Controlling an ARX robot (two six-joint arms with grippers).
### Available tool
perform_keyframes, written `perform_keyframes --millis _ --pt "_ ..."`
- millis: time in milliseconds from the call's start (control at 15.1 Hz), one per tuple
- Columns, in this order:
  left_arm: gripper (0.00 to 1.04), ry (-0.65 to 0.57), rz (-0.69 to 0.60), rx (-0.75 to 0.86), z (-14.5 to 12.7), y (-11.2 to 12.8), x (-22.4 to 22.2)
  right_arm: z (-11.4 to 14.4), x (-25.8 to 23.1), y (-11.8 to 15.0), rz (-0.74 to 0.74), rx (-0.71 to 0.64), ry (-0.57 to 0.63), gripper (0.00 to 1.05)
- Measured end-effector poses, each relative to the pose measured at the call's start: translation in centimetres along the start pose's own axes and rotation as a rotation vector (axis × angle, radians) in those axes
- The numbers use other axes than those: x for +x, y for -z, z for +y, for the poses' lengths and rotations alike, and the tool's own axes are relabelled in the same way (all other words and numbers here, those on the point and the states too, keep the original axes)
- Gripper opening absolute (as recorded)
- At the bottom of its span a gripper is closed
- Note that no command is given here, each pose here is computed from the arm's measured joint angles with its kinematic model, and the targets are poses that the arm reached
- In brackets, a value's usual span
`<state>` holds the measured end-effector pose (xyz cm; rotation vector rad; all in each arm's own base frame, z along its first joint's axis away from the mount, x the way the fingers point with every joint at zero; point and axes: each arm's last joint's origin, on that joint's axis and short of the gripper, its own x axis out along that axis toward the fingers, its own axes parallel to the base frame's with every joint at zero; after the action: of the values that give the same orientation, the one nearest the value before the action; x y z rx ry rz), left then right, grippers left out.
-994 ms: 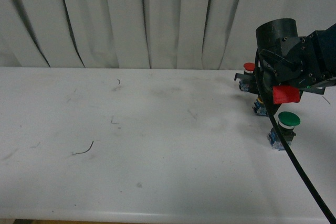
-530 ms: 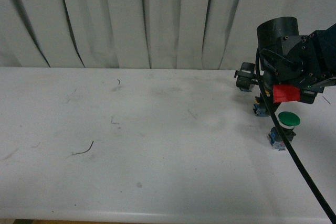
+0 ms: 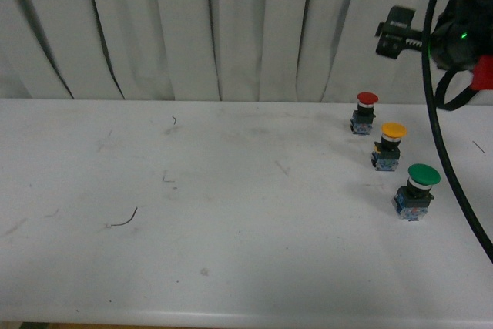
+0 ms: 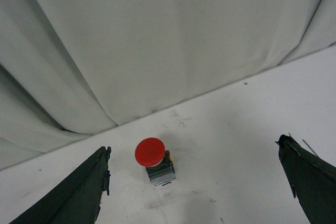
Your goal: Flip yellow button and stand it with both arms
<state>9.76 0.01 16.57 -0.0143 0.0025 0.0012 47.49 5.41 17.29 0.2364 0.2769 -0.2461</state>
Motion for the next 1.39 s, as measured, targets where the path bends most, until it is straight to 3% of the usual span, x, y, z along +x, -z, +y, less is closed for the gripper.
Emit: perform_keyframes --millis 331,398,464,597,729,862,928,1392 --pt "0.98 0.000 0.000 0.000 0.0 0.0 0.0 -3.2 -13.0 -5.5 -0.191 0.016 -0.249 0.98" --pt "0.98 0.000 0.000 0.000 0.0 0.0 0.0 -4.3 -16.1 -6.2 -0.241 -0.014 -0.279 0.94" --pt "0.98 0.000 0.000 0.000 0.0 0.0 0.0 -5.9 -19.2 -5.6 -0.265 -0.098 -0.267 0.81" --pt "0.98 0.000 0.000 0.000 0.0 0.0 0.0 -9.1 -24.4 -1.9 -0.210 -0.201 -0.234 0.57" --pt "0.98 0.000 0.000 0.000 0.0 0.0 0.0 -10.9 -28.7 1.3 -0.204 -0.231 -0.238 0.33" --pt "0.98 0.000 0.000 0.000 0.0 0.0 0.0 -12.2 -30.5 1.9 -0.291 -0.227 -0.265 0.09" --pt "0.98 0.000 0.000 0.000 0.0 0.0 0.0 -13.2 -30.6 2.5 -0.293 -0.226 -0.235 0.02" --pt "0.98 0.000 0.000 0.000 0.0 0.0 0.0 -14.3 -31.7 5.9 -0.271 -0.231 -0.245 0.02"
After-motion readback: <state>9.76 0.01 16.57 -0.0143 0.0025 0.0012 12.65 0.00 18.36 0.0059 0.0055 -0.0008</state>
